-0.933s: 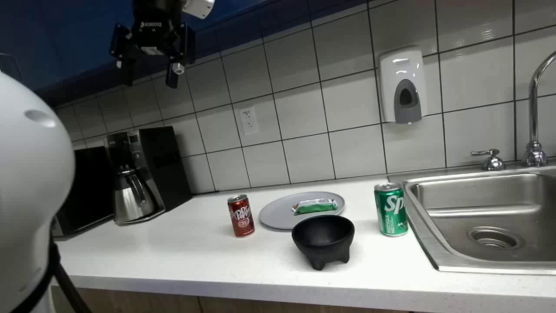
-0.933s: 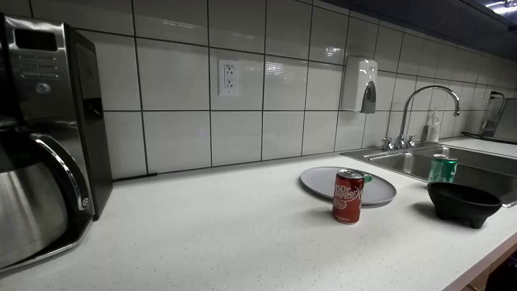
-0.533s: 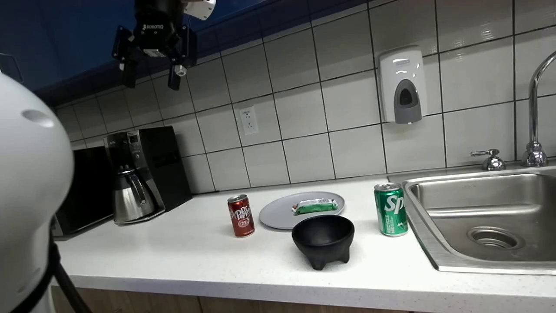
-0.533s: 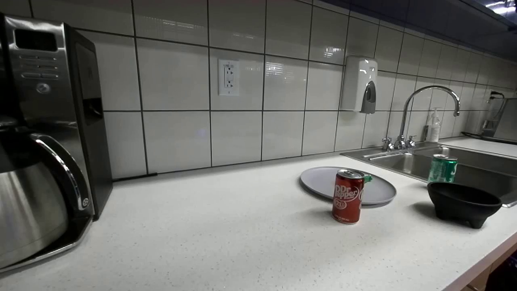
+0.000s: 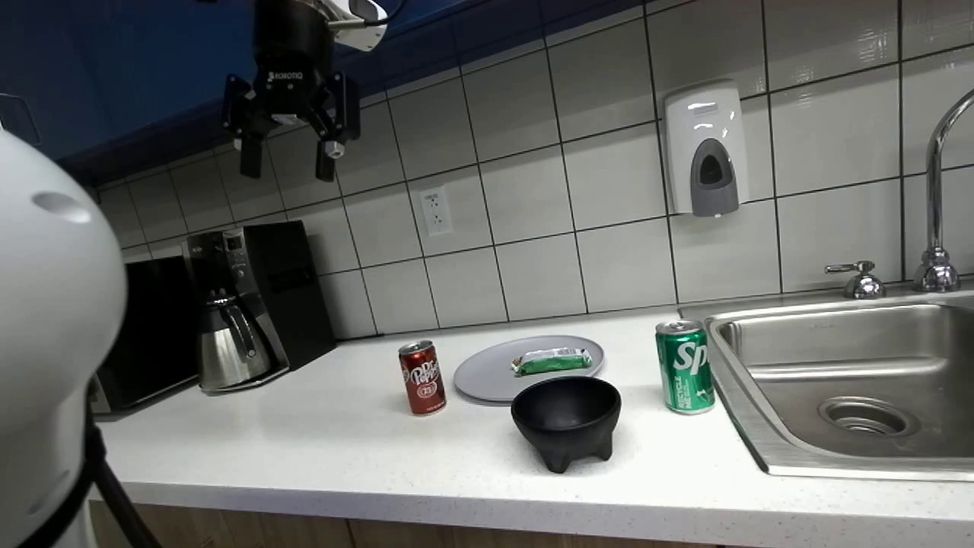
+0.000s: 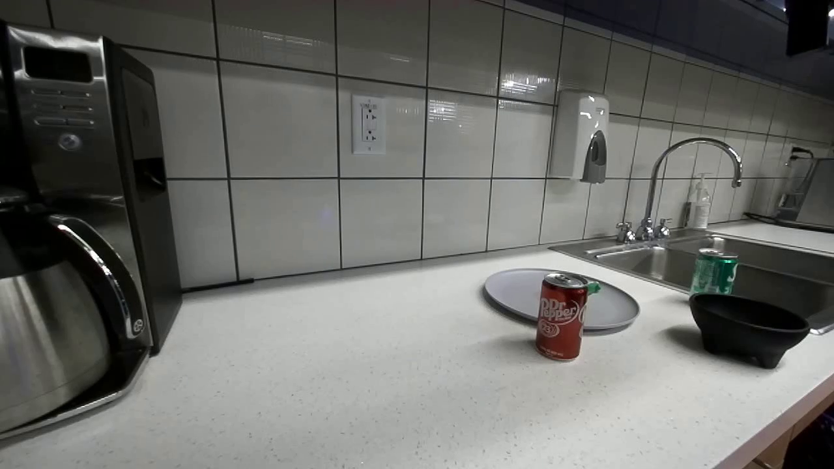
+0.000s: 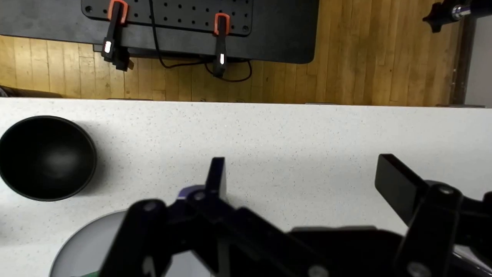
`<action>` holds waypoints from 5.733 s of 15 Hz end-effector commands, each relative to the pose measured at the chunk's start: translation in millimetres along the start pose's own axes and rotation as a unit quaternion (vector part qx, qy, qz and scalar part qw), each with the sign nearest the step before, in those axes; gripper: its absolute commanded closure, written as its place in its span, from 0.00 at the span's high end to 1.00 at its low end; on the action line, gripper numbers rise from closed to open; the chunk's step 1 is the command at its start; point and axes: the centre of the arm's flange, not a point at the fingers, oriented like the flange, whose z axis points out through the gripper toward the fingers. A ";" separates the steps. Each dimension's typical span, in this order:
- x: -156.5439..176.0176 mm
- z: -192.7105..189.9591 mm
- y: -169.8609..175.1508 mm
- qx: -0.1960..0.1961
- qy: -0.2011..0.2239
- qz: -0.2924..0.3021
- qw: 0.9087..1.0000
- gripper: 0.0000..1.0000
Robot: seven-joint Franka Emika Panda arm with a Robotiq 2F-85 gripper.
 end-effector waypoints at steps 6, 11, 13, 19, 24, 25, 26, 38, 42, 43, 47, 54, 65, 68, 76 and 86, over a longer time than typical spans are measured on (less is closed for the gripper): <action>4.4 29.8 12.1 -0.009 0.040 0.068 0.997 1.00; 13.3 50.1 28.3 -0.005 0.048 0.114 0.992 1.00; 17.1 56.5 36.4 -0.003 0.057 0.135 0.989 1.00; 32.3 74.9 60.2 -0.001 0.084 0.200 0.976 1.00; 51.6 87.4 79.6 0.001 0.097 0.248 0.964 1.00; 55.5 89.6 83.0 0.001 0.098 0.257 0.961 1.00; 60.5 91.9 87.0 0.000 0.099 0.266 0.959 1.00; 121.3 114.0 124.6 0.007 0.104 0.356 0.928 1.00; 146.0 113.0 137.7 0.014 0.108 0.385 0.917 1.00; 152.1 113.2 140.8 0.016 0.110 0.391 0.914 1.00; 178.3 114.8 151.9 0.020 0.112 0.416 0.902 1.00; 219.3 124.4 172.7 0.015 0.110 0.450 0.886 1.00; 265.0 162.6 210.5 -0.007 0.099 0.512 0.853 1.00; 275.1 174.2 219.4 -0.019 0.098 0.527 0.844 1.00; 294.0 196.5 225.5 -0.061 0.095 0.550 0.828 1.00; 290.4 218.6 229.2 -0.078 0.081 0.566 0.817 1.00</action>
